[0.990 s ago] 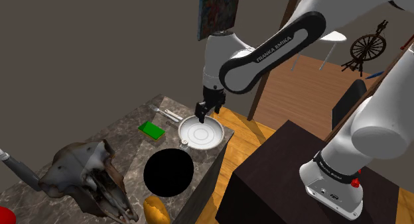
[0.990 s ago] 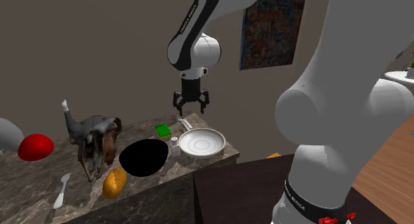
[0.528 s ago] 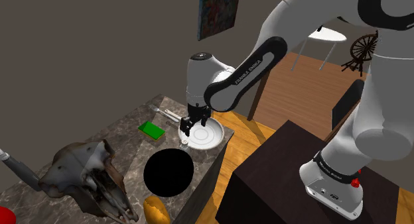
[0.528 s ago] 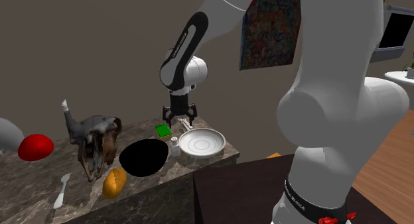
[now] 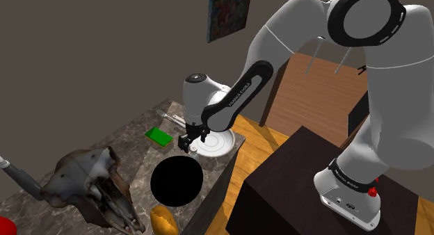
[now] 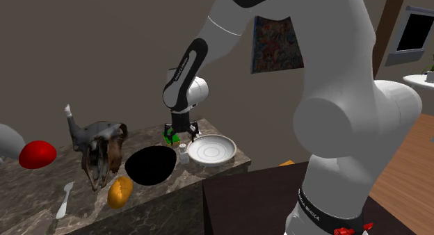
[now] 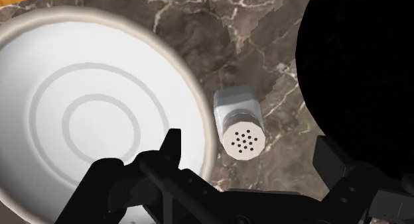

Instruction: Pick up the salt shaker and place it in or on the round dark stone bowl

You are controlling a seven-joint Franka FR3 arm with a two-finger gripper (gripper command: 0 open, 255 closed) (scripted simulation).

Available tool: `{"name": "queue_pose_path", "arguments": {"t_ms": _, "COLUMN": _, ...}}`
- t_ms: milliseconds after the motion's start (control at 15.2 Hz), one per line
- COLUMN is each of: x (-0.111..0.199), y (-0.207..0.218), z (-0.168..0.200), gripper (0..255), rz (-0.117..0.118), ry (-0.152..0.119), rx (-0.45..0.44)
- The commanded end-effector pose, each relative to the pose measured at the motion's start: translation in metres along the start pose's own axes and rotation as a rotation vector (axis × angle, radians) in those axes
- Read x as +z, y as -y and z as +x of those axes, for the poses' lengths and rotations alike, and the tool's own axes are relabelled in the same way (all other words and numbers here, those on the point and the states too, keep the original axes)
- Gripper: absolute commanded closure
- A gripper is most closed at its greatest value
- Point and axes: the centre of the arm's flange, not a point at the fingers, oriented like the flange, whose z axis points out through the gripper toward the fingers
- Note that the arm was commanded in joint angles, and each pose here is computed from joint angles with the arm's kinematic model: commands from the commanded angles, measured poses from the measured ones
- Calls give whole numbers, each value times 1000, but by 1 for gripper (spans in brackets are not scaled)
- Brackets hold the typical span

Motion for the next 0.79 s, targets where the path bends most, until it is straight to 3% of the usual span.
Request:
{"name": "queue_pose_path", "arguments": {"t_ms": 0, "x": 11, "y": 0, "z": 0, "gripper": 0, "rz": 0, "ry": 0, "rx": 0}}
{"name": "queue_pose_path", "arguments": {"t_ms": 198, "x": 25, "y": 0, "z": 0, "gripper": 0, "rz": 0, "ry": 0, "rx": 0}}
{"name": "queue_pose_path", "arguments": {"t_ms": 660, "x": 25, "y": 0, "z": 0, "gripper": 0, "rz": 0, "ry": 0, "rx": 0}}
{"name": "queue_pose_path", "arguments": {"t_ms": 726, "x": 25, "y": 0, "z": 0, "gripper": 255, "rz": 0, "ry": 0, "rx": 0}}
